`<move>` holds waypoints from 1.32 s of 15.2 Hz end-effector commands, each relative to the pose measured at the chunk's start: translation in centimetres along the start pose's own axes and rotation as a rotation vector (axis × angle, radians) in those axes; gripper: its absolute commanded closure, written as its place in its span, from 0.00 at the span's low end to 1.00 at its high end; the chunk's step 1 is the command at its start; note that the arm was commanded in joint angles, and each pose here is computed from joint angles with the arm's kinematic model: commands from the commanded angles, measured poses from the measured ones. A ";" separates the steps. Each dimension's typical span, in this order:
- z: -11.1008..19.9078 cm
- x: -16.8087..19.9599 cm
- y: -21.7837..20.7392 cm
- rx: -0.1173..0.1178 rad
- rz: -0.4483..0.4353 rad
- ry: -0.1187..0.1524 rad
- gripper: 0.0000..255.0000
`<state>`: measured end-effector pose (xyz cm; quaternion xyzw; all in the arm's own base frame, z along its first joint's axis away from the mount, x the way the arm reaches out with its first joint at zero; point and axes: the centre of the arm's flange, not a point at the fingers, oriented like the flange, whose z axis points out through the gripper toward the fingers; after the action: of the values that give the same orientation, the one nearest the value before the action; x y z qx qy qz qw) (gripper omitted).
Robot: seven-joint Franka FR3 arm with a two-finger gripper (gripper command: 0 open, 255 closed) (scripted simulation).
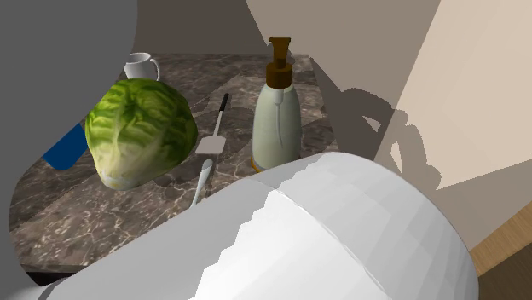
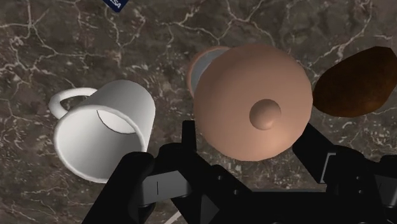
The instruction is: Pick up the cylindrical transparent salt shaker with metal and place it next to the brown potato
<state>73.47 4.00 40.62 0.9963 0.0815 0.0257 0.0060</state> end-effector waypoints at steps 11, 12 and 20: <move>-4.0 0.0 0.0 0.000 0.000 0.000 0.00; -5.0 0.0 0.0 0.000 0.000 0.000 0.00; -5.0 0.0 0.0 0.000 0.000 0.000 0.00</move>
<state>73.22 4.03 45.62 0.9963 0.0815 0.0260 0.0060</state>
